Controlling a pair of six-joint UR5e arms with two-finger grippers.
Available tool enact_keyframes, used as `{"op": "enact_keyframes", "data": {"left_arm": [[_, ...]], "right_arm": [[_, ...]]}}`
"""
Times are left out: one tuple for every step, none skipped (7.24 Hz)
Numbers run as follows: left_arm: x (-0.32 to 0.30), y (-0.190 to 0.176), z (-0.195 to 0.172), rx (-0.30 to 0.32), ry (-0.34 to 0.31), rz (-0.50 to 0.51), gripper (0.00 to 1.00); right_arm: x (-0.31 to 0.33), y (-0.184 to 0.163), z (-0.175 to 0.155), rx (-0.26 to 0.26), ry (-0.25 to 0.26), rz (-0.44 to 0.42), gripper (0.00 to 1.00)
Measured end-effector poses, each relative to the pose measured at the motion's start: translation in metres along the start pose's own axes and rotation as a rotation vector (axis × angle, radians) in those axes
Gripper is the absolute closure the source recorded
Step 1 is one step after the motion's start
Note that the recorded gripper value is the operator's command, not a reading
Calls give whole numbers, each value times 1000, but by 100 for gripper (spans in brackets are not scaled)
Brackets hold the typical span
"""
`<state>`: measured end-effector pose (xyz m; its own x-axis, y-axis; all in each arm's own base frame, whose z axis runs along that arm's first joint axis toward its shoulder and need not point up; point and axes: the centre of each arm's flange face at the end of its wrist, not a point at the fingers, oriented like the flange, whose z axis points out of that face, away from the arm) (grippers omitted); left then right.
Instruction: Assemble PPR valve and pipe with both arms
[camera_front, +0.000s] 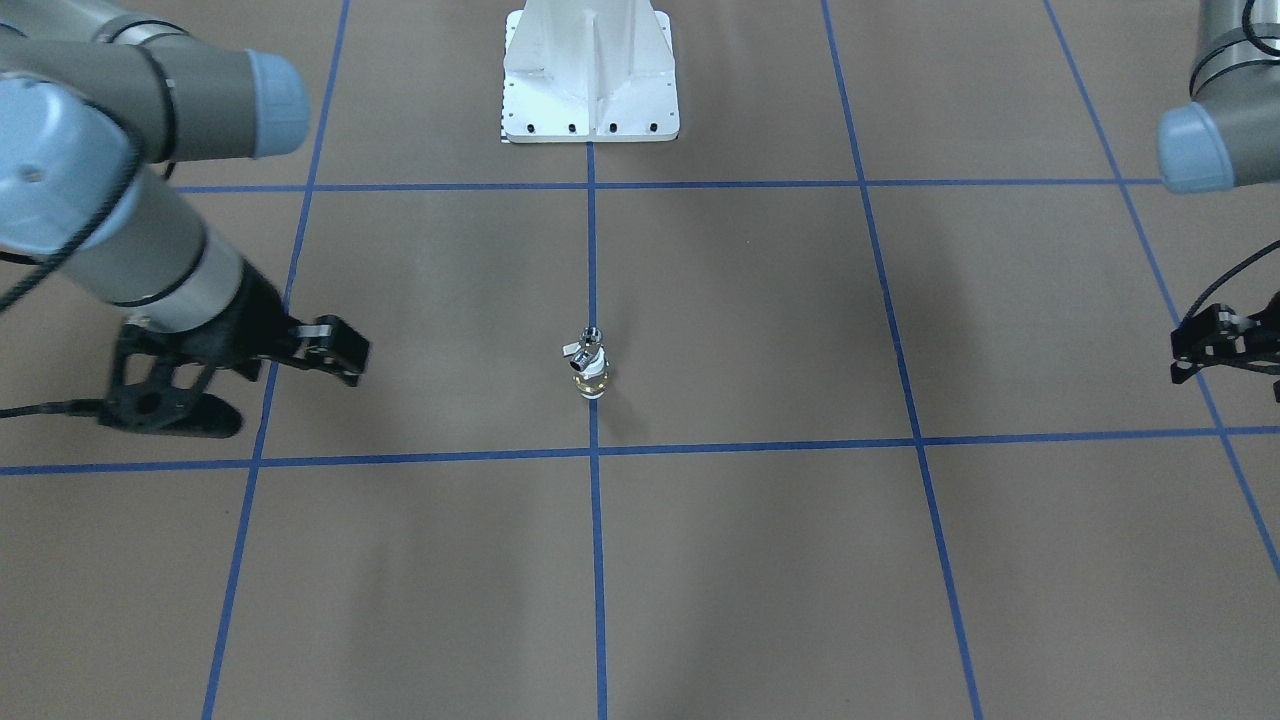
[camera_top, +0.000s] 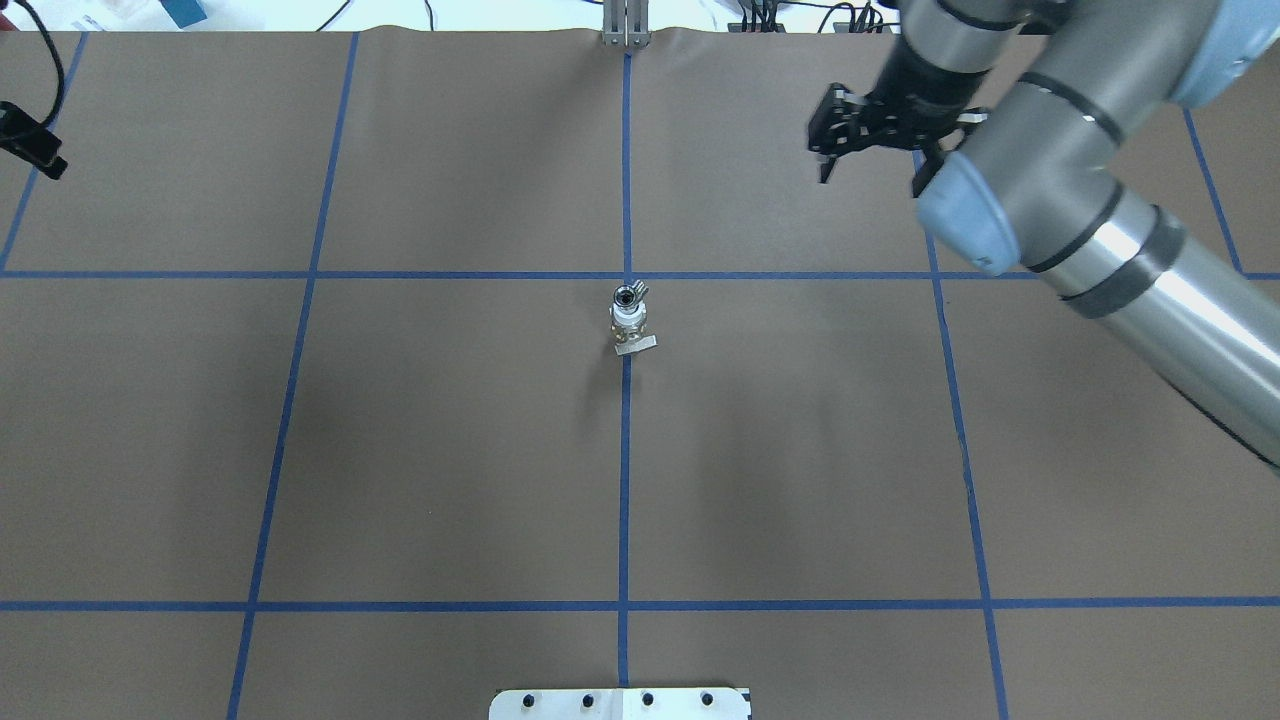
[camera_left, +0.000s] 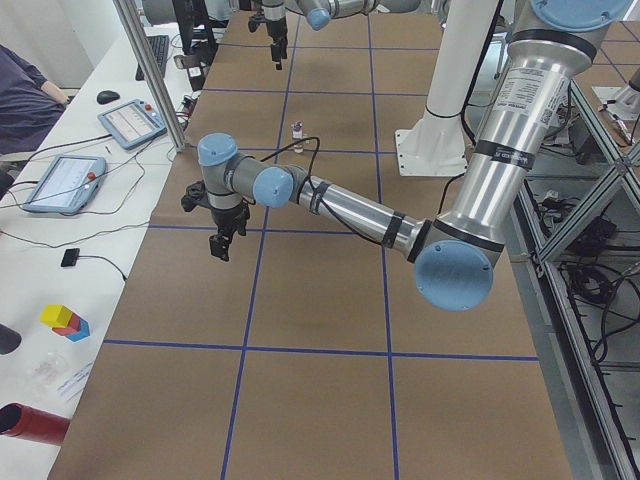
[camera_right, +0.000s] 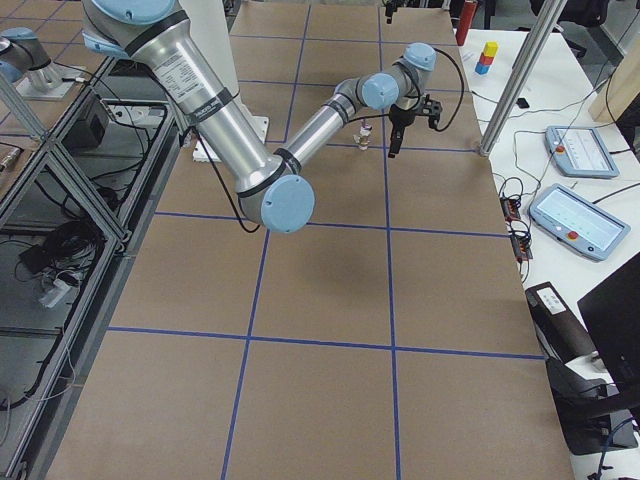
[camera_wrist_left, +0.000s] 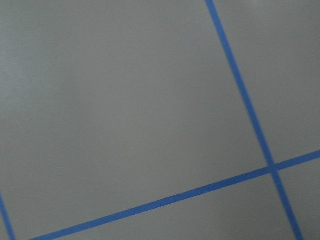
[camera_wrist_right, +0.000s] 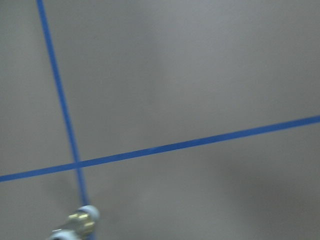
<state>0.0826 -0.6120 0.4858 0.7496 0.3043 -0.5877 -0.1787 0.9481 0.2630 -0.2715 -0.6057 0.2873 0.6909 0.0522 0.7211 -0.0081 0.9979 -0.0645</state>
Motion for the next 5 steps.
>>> {"op": "enact_keyframes", "data": {"left_arm": [[-33, 23, 0, -9, -4, 15, 0], [-64, 49, 2, -20, 1, 22, 0], [-92, 78, 6, -28, 5, 26, 0], [-112, 104, 12, -26, 5, 32, 0], [-123, 124, 18, -20, 4, 37, 0]], "right_arm": [[99, -11, -3, -4, 49, -104, 1], [191, -15, -4, -22, 84, -178, 1], [273, -13, 0, -51, 106, -204, 0], [333, -8, 5, -70, 114, -193, 0], [374, -3, 13, -69, 115, -191, 0]]}}
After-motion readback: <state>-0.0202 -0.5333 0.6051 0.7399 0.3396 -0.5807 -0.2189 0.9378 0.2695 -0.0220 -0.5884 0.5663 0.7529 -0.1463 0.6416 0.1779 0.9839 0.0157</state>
